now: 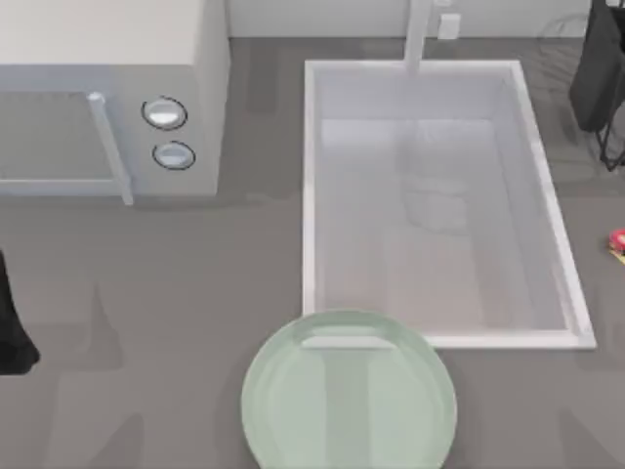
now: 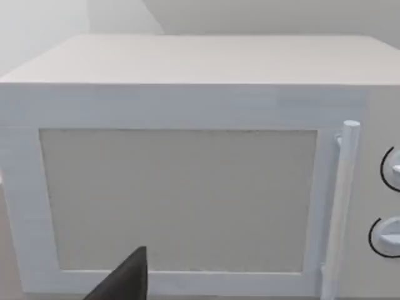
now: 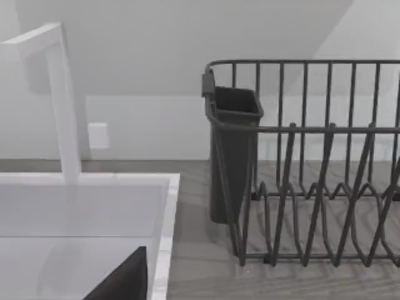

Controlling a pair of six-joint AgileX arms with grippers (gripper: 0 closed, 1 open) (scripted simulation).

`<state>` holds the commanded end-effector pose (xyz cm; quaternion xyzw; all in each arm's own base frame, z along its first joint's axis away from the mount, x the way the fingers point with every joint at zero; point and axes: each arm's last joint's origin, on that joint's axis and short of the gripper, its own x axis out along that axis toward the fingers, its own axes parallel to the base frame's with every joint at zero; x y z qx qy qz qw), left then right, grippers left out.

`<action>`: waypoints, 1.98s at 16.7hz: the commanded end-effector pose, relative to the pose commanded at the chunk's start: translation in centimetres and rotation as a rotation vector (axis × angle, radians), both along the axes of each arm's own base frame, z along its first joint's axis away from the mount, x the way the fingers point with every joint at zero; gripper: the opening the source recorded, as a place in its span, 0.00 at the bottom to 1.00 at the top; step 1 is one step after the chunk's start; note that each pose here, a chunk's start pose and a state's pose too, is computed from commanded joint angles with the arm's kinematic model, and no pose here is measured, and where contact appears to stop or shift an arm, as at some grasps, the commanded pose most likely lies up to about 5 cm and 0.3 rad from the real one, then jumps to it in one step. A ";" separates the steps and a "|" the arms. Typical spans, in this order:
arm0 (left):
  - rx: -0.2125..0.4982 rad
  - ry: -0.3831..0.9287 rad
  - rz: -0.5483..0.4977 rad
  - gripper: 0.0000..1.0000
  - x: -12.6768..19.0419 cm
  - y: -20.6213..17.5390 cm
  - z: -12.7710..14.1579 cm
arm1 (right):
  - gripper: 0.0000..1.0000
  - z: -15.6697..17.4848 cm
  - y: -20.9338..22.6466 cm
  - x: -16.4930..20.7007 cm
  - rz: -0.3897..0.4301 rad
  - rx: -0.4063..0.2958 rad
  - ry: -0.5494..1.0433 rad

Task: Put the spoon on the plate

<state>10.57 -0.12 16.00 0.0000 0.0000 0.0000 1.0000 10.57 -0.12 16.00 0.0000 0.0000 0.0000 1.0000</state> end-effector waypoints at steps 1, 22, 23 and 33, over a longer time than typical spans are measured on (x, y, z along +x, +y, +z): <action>0.000 0.000 0.000 1.00 0.0 0.0 0.0 | 1.00 0.0 0.0 0.0 0.000 0.000 0.000; 0.000 0.000 0.000 1.00 0.0 0.0 0.0 | 1.00 6.4 -0.9 18.3 0.178 -0.234 1.303; 0.000 0.000 0.000 1.00 0.0 0.0 0.0 | 1.00 5.9 -1.0 19.5 0.196 -0.240 1.358; 0.000 0.000 0.000 1.00 0.0 0.0 0.0 | 1.00 3.3 -1.5 24.4 0.267 -0.260 1.550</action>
